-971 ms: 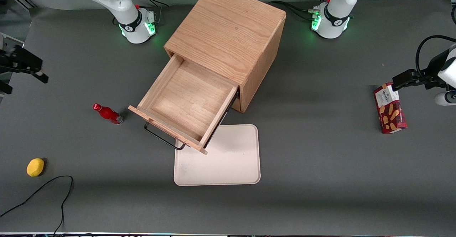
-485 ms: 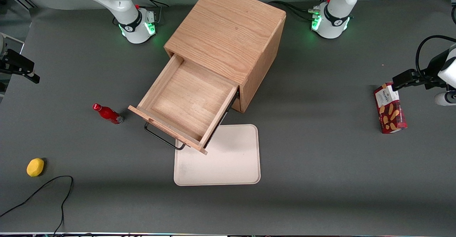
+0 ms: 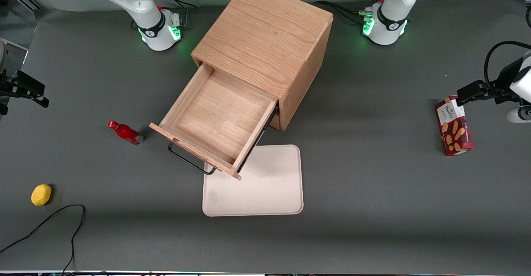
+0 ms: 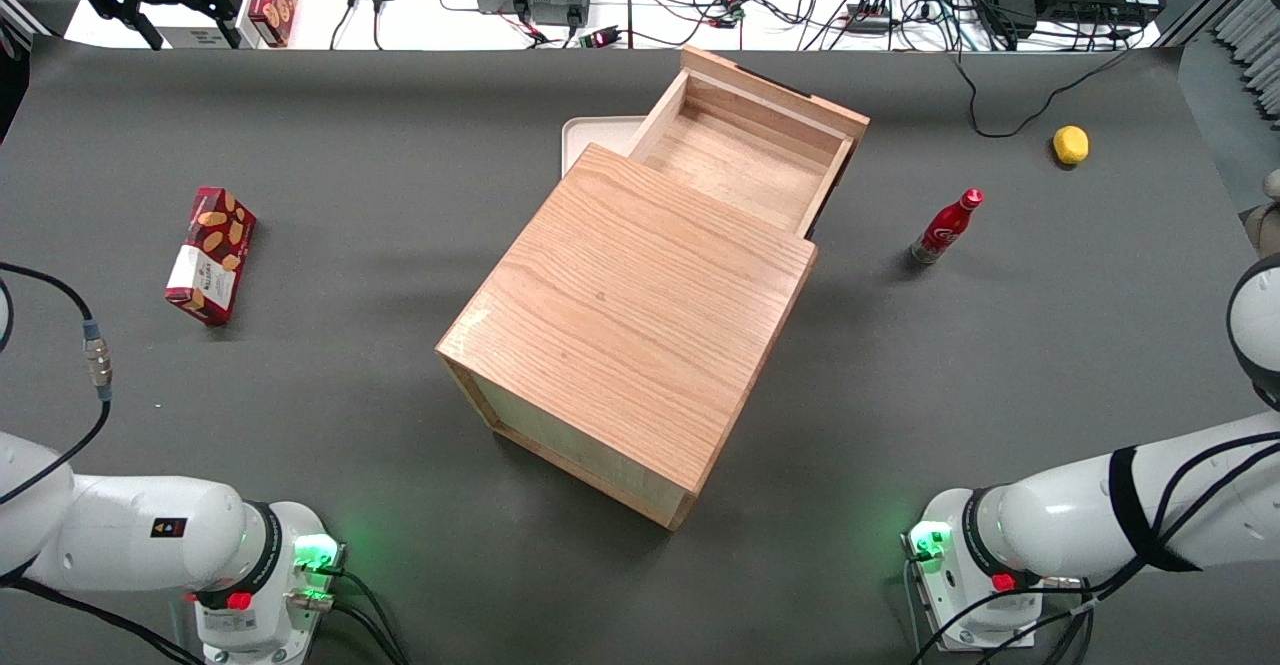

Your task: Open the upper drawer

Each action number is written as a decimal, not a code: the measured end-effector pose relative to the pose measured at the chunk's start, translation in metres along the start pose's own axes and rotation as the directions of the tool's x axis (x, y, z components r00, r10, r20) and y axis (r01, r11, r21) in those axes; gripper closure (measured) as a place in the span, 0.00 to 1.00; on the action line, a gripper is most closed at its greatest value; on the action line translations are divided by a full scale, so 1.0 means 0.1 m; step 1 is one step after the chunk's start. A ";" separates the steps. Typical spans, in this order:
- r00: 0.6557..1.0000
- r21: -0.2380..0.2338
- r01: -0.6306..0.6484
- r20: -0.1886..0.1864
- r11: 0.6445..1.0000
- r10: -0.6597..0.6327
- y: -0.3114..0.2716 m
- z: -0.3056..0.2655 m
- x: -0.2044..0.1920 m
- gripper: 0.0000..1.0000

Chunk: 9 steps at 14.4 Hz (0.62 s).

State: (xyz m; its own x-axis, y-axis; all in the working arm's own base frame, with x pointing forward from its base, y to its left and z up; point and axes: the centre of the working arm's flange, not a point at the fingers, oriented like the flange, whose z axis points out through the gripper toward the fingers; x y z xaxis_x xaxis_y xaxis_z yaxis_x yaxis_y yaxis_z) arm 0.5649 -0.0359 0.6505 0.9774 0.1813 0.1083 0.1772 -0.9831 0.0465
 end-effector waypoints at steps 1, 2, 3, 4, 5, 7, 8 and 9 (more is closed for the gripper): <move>1.000 0.001 -0.002 0.004 1.000 0.002 0.00 0.03 0.00 0.00; 1.000 0.002 -0.008 0.009 1.000 0.008 0.00 0.07 0.01 0.00; 1.000 0.002 -0.015 0.013 1.000 0.015 0.00 0.09 0.01 0.00; 1.000 0.002 -0.022 0.013 1.000 0.022 0.00 0.09 0.01 0.00; 1.000 0.002 -0.026 0.012 1.000 0.026 0.01 0.09 0.01 0.00; 0.999 0.000 -0.032 0.003 0.999 0.032 0.02 0.08 0.01 0.00; 0.999 -0.002 -0.038 -0.003 0.999 0.038 0.05 0.07 0.01 0.00; 0.999 -0.003 -0.044 -0.004 0.999 0.044 0.07 0.07 0.00 0.00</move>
State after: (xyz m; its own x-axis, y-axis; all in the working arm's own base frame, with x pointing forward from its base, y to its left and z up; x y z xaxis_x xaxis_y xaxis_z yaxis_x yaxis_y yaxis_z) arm 0.5674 -0.0433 0.6441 0.9838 0.1383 0.1140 0.1340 -0.9900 0.0444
